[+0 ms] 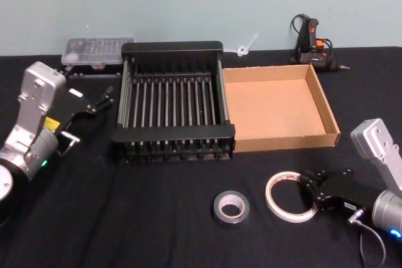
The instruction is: Pick up the white tape and place it into the black box , Pick up the silver tape and place it into the brown box.
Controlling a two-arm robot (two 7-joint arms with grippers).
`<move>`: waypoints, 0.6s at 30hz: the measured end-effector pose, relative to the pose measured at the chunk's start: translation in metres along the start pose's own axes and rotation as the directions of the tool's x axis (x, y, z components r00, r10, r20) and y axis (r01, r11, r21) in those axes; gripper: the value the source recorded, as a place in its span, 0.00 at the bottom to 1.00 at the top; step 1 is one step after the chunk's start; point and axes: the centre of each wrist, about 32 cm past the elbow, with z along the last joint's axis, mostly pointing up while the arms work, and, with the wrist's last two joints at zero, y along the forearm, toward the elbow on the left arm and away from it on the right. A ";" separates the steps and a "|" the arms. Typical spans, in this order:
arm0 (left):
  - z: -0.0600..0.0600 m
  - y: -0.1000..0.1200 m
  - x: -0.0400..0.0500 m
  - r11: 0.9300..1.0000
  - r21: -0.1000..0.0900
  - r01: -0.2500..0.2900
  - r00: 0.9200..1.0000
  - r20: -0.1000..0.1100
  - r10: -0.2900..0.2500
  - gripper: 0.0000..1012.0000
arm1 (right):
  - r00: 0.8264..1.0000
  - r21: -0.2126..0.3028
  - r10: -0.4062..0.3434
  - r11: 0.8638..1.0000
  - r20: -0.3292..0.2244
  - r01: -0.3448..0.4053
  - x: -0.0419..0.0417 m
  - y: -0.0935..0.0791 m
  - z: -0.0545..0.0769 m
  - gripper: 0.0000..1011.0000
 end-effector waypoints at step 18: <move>0.000 0.000 0.0000 1.000 0.000 0.000 1.000 0.000 0.000 0.99 | 1.000 0.046 0.014 0.999 -0.007 -0.014 0.0026 -0.004 -0.001 0.09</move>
